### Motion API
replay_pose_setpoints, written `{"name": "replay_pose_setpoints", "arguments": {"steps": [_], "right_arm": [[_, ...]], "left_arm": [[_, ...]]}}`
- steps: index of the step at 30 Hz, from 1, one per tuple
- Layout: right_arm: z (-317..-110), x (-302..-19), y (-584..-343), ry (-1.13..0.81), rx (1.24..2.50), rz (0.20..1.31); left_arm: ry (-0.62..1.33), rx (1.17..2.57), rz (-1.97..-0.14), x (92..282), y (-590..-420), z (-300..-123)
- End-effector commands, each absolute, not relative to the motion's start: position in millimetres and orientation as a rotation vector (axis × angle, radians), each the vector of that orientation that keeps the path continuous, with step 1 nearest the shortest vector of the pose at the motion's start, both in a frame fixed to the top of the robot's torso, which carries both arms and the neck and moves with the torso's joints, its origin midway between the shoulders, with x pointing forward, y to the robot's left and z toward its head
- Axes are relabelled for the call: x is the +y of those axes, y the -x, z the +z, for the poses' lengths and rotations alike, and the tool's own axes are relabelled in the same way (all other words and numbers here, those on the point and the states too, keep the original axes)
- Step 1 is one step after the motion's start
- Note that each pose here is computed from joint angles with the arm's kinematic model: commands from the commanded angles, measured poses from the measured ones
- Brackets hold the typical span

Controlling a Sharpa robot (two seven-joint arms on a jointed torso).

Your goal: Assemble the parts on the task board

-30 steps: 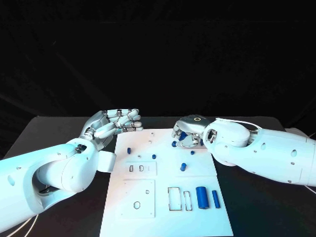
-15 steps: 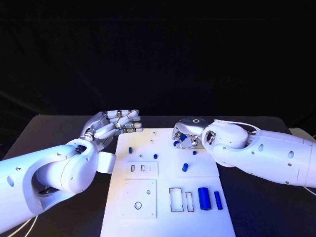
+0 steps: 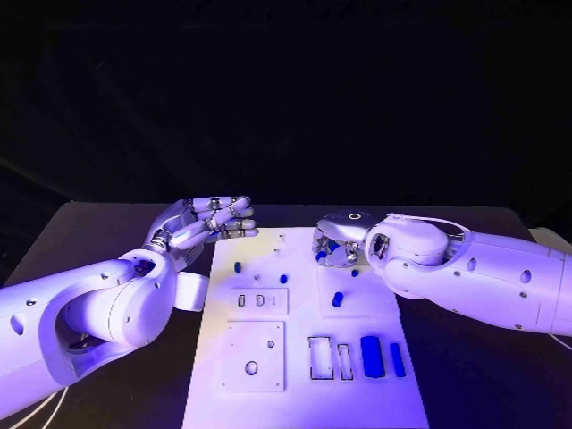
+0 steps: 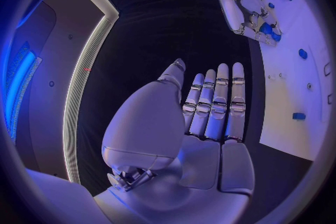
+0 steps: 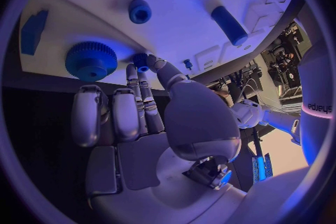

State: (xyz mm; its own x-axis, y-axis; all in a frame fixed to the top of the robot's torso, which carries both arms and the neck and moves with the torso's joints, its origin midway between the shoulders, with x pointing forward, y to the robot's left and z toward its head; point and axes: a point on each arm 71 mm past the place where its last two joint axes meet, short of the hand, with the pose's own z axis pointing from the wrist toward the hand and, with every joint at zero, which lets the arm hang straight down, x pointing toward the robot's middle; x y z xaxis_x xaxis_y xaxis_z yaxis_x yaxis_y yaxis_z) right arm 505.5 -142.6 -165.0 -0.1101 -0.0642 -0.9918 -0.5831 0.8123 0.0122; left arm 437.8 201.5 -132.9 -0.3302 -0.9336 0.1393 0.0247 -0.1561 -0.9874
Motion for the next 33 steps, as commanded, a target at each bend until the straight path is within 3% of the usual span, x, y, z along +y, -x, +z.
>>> {"name": "replay_pose_setpoints", "arguments": {"steps": [1,21,33], "right_arm": [[-168.4,-143.6,-504.8,0.538,1.657,0.443],[-154.2,-137.9,-497.9,0.492,1.509,0.477],[-145.2,-118.7,-500.1,0.466,1.424,0.511]], "left_arm": [[1.098,1.341,-1.617,200.0,-437.4,-131.0],[1.101,1.339,-1.607,201.9,-439.1,-131.7],[1.099,1.337,-1.606,201.8,-439.7,-131.9]]}}
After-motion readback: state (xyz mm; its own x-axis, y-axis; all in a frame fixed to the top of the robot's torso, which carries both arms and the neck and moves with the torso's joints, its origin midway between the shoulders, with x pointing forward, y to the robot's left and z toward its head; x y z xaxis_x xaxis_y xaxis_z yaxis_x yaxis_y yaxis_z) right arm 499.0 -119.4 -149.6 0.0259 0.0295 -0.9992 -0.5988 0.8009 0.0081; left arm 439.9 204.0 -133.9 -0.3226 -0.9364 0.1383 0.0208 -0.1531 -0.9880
